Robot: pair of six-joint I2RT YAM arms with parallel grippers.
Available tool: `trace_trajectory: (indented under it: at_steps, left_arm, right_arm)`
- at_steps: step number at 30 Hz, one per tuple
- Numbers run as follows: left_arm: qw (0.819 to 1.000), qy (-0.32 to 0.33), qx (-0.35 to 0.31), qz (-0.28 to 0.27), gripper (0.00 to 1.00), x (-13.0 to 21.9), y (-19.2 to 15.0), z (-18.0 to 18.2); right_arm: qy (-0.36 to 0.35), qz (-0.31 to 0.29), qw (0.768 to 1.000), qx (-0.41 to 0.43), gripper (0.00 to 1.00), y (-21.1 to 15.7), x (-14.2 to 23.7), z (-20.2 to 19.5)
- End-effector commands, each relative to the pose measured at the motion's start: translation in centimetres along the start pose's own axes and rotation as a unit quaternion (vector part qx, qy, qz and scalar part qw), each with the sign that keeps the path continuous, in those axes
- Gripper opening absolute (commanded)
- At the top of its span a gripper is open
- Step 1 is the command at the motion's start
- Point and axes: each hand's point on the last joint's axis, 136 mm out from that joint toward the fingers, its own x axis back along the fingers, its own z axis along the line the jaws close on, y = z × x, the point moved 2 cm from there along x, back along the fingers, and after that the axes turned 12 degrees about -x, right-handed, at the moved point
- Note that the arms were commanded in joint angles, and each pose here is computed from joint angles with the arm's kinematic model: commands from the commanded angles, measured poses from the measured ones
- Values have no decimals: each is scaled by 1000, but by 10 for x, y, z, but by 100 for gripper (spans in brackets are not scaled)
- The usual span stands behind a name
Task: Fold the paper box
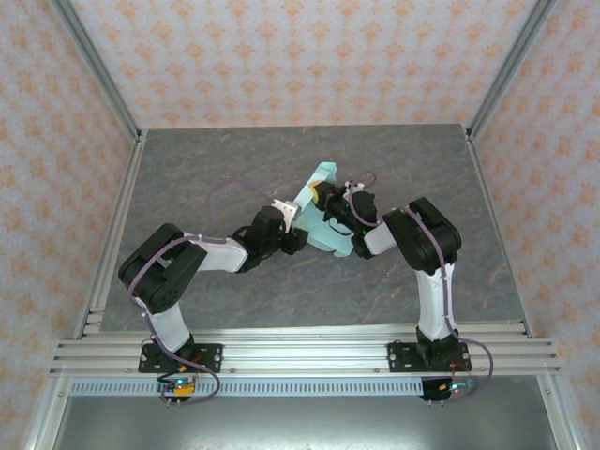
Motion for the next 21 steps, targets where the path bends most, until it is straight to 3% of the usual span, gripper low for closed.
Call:
trace_trajectory:
  at_steps: [1, 9, 16, 21]
  left_arm:
    - [998, 47, 17, -36, 47, 3, 19, 12]
    - [994, 45, 23, -94, 43, 21, 44, 10]
    - [995, 21, 8, -102, 44, 15, 53, -2]
    - [993, -3, -11, -116, 58, 21, 52, -14]
  right_arm:
    - [3, -18, 1000, -6, 8, 1, 6, -6]
    - [0, -47, 999, -10, 8, -5, 8, -11]
    - [1, -57, 998, -15, 10, -10, 2, -15]
    - [-2, -59, 998, -10, 10, -9, 4, -17]
